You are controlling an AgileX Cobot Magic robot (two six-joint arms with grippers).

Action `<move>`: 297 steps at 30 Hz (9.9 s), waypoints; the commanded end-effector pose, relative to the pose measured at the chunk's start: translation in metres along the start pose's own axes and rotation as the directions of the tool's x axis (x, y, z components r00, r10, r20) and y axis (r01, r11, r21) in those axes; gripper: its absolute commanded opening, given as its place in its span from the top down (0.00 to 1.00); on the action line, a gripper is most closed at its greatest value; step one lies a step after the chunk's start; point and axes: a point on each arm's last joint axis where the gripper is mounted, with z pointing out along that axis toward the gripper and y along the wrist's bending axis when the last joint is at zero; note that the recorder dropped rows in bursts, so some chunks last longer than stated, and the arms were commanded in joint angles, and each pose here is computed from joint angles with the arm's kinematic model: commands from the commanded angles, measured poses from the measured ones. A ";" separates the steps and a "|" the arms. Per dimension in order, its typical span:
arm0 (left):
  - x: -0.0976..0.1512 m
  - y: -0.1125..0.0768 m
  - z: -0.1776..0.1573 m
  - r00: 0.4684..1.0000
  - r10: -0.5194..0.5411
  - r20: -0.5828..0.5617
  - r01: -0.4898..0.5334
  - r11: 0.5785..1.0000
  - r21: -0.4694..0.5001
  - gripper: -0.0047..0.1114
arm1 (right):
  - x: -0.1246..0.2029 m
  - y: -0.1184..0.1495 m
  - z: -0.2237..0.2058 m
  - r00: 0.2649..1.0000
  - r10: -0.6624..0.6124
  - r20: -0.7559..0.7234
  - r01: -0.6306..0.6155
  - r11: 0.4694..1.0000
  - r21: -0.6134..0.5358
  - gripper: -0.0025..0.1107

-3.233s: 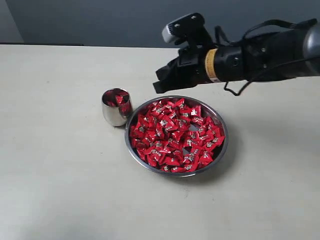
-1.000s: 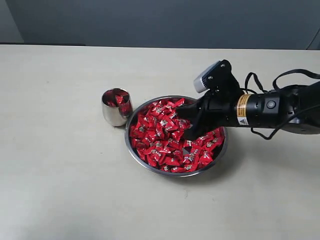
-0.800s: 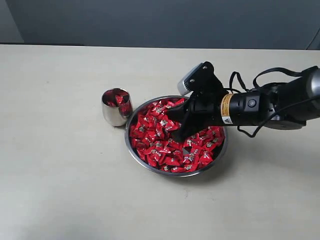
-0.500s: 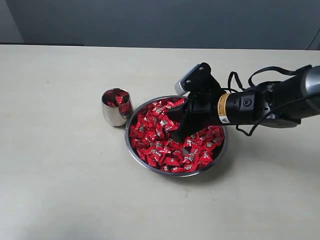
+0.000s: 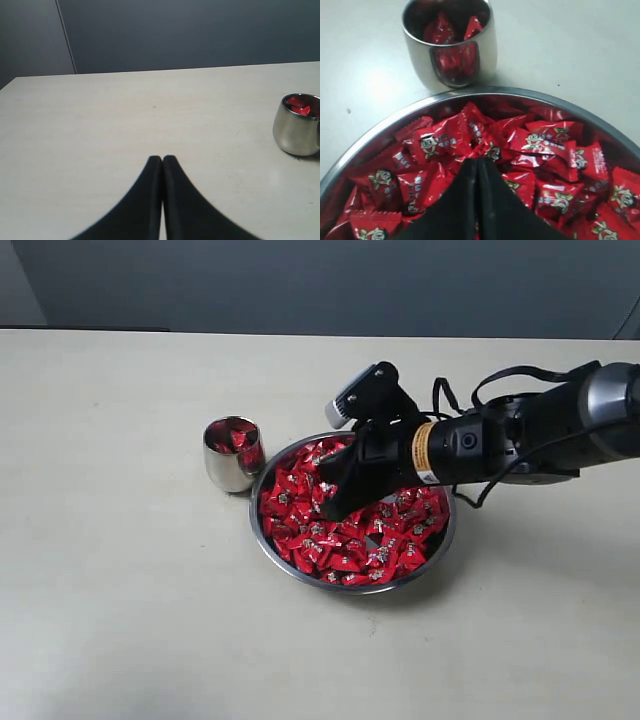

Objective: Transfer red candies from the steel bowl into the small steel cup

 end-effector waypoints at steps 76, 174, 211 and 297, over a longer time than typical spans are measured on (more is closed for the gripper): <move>0.001 0.000 0.000 1.000 -0.004 0.003 0.004 1.000 0.000 0.96 | 0.007 0.018 0.022 0.966 0.215 -0.145 -0.205 0.976 0.080 0.67; 0.001 0.000 0.000 1.000 -0.004 0.003 0.004 1.000 0.000 0.96 | -0.087 0.004 0.067 0.989 0.109 0.099 -0.094 0.985 -0.144 0.62; 0.001 0.000 0.000 1.000 -0.004 0.003 0.004 1.000 0.000 0.96 | 0.029 -0.005 -0.084 0.966 0.235 0.107 -0.248 0.959 0.140 0.98; 0.001 0.000 0.000 1.000 -0.004 0.003 0.004 1.000 0.000 0.96 | 0.011 -0.019 -0.013 0.992 0.074 -0.103 -0.054 0.981 0.185 0.62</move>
